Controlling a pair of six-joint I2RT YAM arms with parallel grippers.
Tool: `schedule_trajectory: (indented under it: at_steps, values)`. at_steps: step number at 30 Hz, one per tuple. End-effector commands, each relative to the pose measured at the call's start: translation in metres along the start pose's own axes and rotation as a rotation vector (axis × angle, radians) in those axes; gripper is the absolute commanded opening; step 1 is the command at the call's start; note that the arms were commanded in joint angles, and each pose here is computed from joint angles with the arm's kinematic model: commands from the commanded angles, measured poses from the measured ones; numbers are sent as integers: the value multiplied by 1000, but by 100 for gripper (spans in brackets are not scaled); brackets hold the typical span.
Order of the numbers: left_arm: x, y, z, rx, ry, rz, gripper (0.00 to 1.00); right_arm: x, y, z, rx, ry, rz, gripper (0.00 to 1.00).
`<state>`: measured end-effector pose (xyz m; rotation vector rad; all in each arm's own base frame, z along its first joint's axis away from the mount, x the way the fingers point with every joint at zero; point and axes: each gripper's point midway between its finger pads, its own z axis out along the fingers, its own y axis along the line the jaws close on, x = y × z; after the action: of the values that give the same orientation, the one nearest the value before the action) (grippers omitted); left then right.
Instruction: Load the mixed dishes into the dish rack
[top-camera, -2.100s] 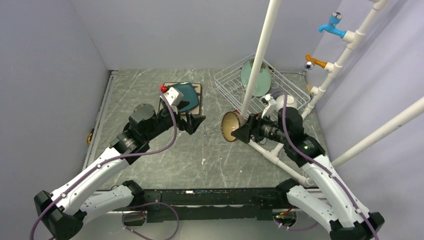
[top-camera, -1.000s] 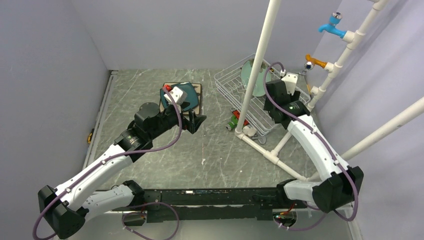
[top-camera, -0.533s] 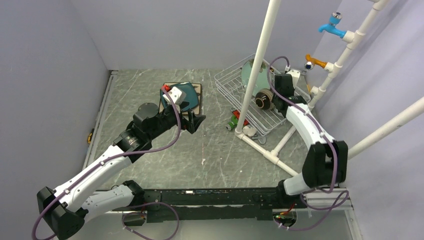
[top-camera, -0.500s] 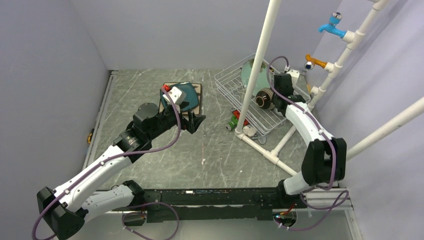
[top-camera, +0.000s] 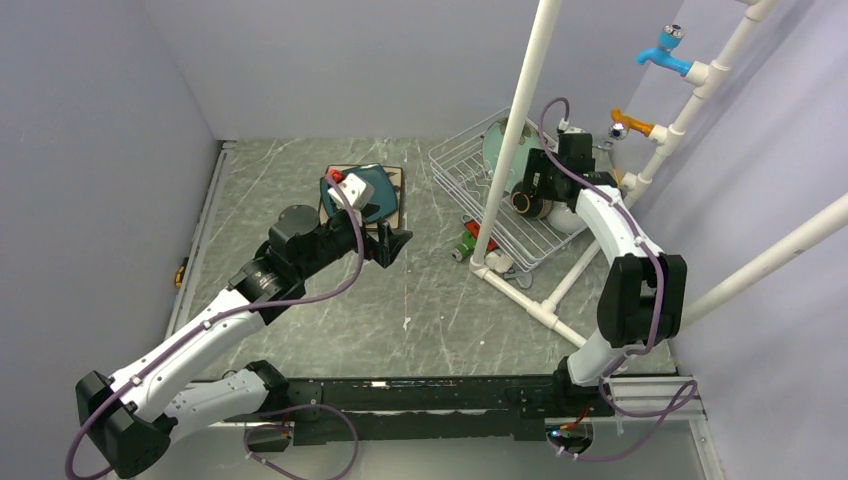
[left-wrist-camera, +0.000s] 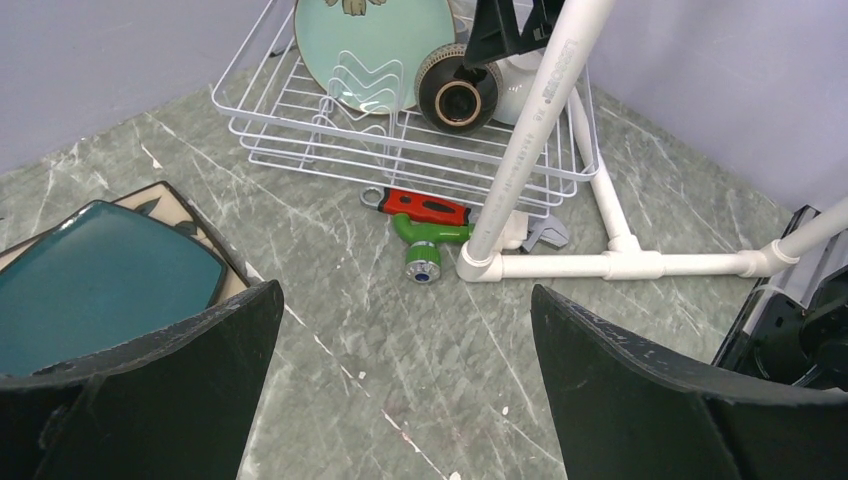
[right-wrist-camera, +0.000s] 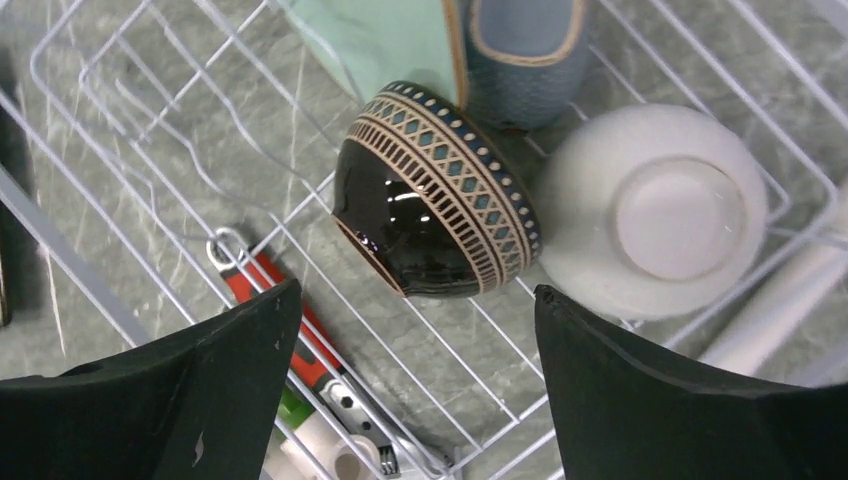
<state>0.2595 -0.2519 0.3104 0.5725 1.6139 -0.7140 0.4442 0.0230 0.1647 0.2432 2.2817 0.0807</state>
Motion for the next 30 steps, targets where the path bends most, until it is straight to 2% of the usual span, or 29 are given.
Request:
schedule_trajectory:
  at_steps: [1,7,13,18,21,30]
  values:
    - [-22,-5,1,24,-53,4,99,-9,20,12,-217,3,-110,89]
    - [-20,-4,3,23,-49,6,99,-24,7,20,-354,-34,-88,94]
    - [-20,-5,3,29,-49,1,99,-16,0,27,-348,-62,-204,95]
    - [-18,-5,4,37,-46,-10,99,-6,-2,35,-353,-74,-234,95]
    - [-17,-4,5,34,-39,-11,99,-3,-2,38,-360,-80,-264,100]
    - [-13,-4,9,39,-26,-19,99,6,-7,47,-308,-151,-384,97]
